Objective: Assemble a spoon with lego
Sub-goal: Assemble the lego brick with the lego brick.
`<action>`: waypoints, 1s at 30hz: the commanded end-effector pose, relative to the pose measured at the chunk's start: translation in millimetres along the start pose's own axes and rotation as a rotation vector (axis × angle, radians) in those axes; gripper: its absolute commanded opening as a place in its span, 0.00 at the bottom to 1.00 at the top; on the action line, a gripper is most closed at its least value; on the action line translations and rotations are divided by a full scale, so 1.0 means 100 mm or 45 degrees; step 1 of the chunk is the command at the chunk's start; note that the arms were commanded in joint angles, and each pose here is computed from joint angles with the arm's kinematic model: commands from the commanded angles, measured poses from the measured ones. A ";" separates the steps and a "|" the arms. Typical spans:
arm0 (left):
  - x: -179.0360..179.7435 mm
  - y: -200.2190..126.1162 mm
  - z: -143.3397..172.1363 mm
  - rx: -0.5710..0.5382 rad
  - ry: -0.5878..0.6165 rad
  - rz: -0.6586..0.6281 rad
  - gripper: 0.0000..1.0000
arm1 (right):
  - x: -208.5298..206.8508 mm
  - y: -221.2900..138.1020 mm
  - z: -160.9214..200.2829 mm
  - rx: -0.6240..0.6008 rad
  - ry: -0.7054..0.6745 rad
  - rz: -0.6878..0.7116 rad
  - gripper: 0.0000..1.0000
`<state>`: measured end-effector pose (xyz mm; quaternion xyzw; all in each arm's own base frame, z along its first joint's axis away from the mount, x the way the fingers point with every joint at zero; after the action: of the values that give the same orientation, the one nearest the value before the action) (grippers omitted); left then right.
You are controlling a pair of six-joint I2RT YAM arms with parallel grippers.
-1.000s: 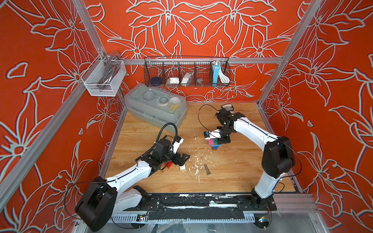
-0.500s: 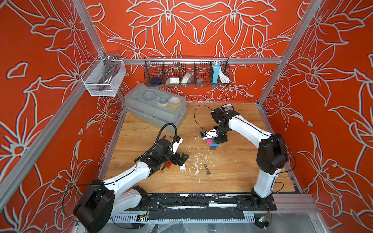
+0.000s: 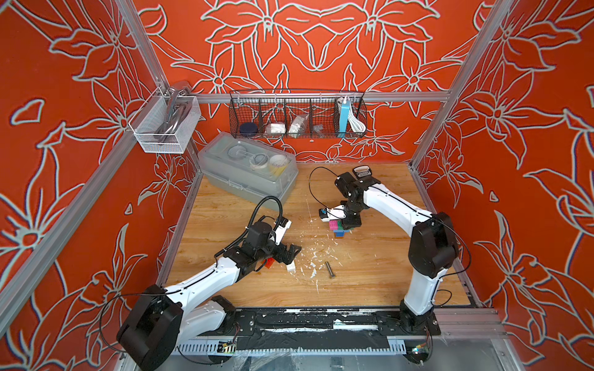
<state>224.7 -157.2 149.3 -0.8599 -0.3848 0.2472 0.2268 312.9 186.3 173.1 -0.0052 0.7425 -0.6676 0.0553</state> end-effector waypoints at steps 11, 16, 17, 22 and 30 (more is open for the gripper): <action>-0.01 -0.04 -0.05 0.011 0.013 -0.025 0.99 | -0.02 -0.08 0.01 0.026 0.059 0.085 0.71; 0.02 -0.08 -0.09 0.058 -0.034 -0.087 0.98 | 0.01 -0.34 0.05 -0.022 0.141 0.212 0.71; 0.04 -0.09 -0.10 0.072 -0.057 -0.117 0.98 | 0.02 -0.41 0.06 -0.032 0.160 0.250 0.71; 0.14 -0.22 -0.11 0.159 -0.199 -0.313 0.98 | 0.07 -0.73 0.10 -0.114 0.318 0.418 0.72; 0.17 -0.42 -0.11 0.413 -0.370 -0.495 0.98 | 0.22 -1.32 -0.02 -0.513 0.771 0.482 0.76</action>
<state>233.3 -133.1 188.6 -0.7388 -0.5080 0.3352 0.2895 287.2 168.3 285.6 0.2746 0.8051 -0.5253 0.0219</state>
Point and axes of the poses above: each gripper's point midway between its finger pads, its own y axis out along the fingers, its own x axis along the line the jaws close on, z = x × y, the point moved 7 cm from there along -y, back along the fingers, and after that the axes turned 2 degrees about -y, right-handed, at the moved point
